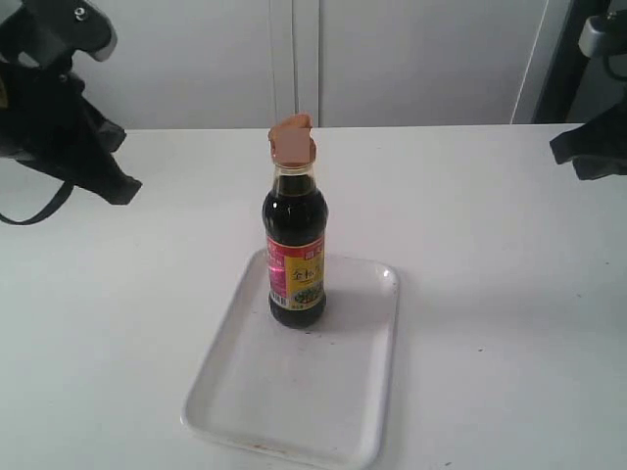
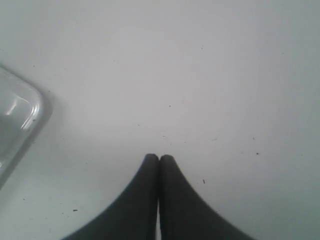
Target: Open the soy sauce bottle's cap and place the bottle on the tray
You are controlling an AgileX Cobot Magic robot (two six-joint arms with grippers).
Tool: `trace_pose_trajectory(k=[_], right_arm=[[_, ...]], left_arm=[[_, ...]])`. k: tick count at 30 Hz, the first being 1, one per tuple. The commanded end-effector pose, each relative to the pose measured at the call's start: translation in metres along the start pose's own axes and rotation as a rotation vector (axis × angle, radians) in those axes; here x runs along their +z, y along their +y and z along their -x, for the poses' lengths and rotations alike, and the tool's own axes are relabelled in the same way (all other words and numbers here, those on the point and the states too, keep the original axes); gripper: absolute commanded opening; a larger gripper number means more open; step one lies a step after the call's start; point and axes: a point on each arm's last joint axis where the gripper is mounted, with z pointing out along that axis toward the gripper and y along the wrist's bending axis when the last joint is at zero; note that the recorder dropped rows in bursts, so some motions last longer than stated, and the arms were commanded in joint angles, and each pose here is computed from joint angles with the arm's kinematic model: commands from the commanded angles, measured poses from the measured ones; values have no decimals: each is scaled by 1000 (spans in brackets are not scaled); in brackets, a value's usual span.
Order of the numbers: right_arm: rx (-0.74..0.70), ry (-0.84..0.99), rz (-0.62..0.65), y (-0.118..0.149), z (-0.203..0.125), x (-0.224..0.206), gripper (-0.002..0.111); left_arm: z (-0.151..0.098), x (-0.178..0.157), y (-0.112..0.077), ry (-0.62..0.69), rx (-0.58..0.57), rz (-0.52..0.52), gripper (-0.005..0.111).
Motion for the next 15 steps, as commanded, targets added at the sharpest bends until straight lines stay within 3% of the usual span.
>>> trace_pose_trajectory(k=[1,15], right_arm=[[-19,-35,-9,2,2,-16,0],[-36,-156,-44,16,-3,-71,0]], left_arm=[[-6,-21,4,71,-78,10,0],[-37,-74,8,344,-188,39,0]])
